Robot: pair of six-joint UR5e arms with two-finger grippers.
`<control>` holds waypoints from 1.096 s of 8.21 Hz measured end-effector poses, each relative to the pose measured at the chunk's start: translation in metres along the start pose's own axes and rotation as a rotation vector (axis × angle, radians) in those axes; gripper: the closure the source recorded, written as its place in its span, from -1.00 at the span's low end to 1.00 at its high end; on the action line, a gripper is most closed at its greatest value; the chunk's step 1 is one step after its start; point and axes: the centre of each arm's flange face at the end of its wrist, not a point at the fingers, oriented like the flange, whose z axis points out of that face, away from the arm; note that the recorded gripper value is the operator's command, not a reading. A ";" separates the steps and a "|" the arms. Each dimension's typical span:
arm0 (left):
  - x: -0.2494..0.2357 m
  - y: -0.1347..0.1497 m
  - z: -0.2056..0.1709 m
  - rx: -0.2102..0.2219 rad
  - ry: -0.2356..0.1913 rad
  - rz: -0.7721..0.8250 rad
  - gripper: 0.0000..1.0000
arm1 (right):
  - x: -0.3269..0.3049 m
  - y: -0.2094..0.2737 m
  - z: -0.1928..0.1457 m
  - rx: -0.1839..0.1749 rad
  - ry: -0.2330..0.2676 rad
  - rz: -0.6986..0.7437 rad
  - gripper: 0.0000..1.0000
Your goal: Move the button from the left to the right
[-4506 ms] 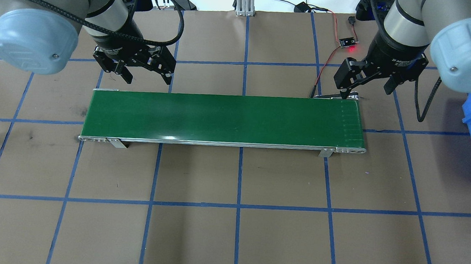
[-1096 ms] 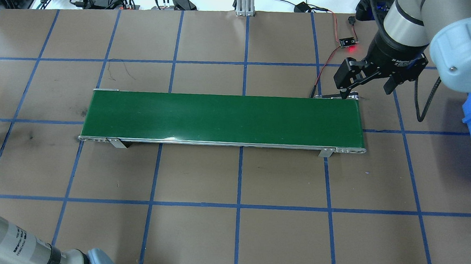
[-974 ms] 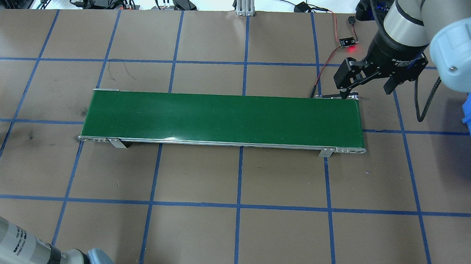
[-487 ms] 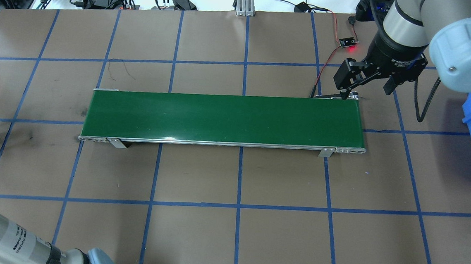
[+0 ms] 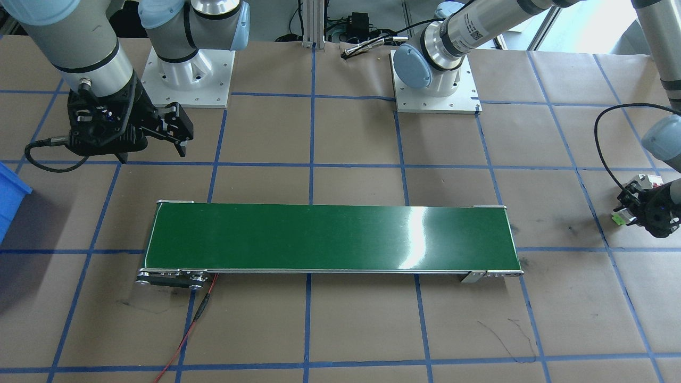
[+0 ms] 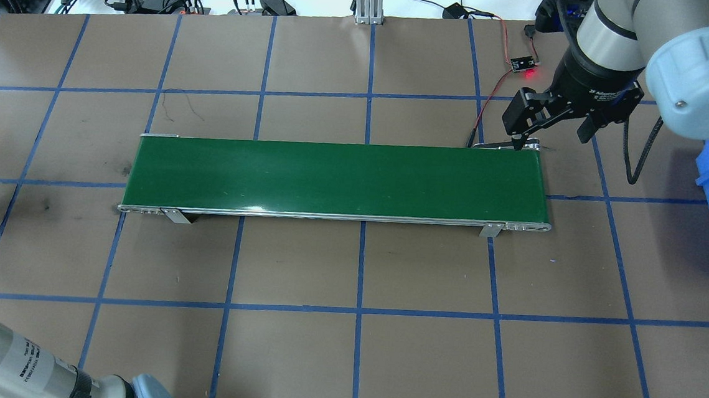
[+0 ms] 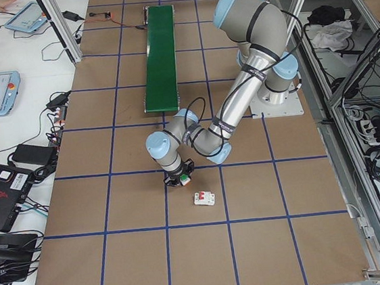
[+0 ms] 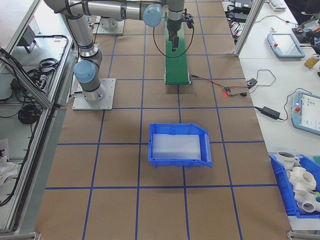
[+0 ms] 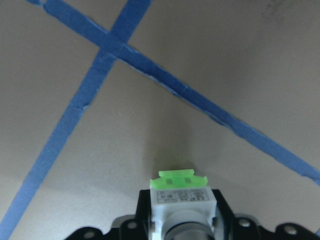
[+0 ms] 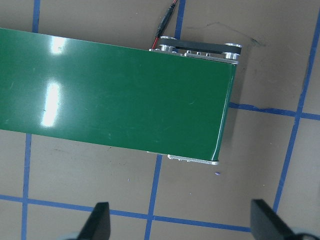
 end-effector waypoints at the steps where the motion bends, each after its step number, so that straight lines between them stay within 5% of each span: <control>1: 0.002 0.002 -0.007 -0.021 -0.001 -0.004 1.00 | 0.000 0.000 0.000 0.000 0.000 0.000 -1.00; 4: 0.034 -0.020 -0.081 -0.030 -0.015 -0.020 1.00 | 0.000 0.000 0.000 0.000 0.000 -0.004 -1.00; 7: 0.107 -0.098 -0.184 0.055 -0.025 -0.203 1.00 | 0.000 0.000 0.000 0.000 0.001 -0.005 -1.00; 9: 0.141 -0.176 -0.214 0.082 -0.039 -0.365 1.00 | 0.000 0.000 0.000 -0.001 0.001 -0.004 -1.00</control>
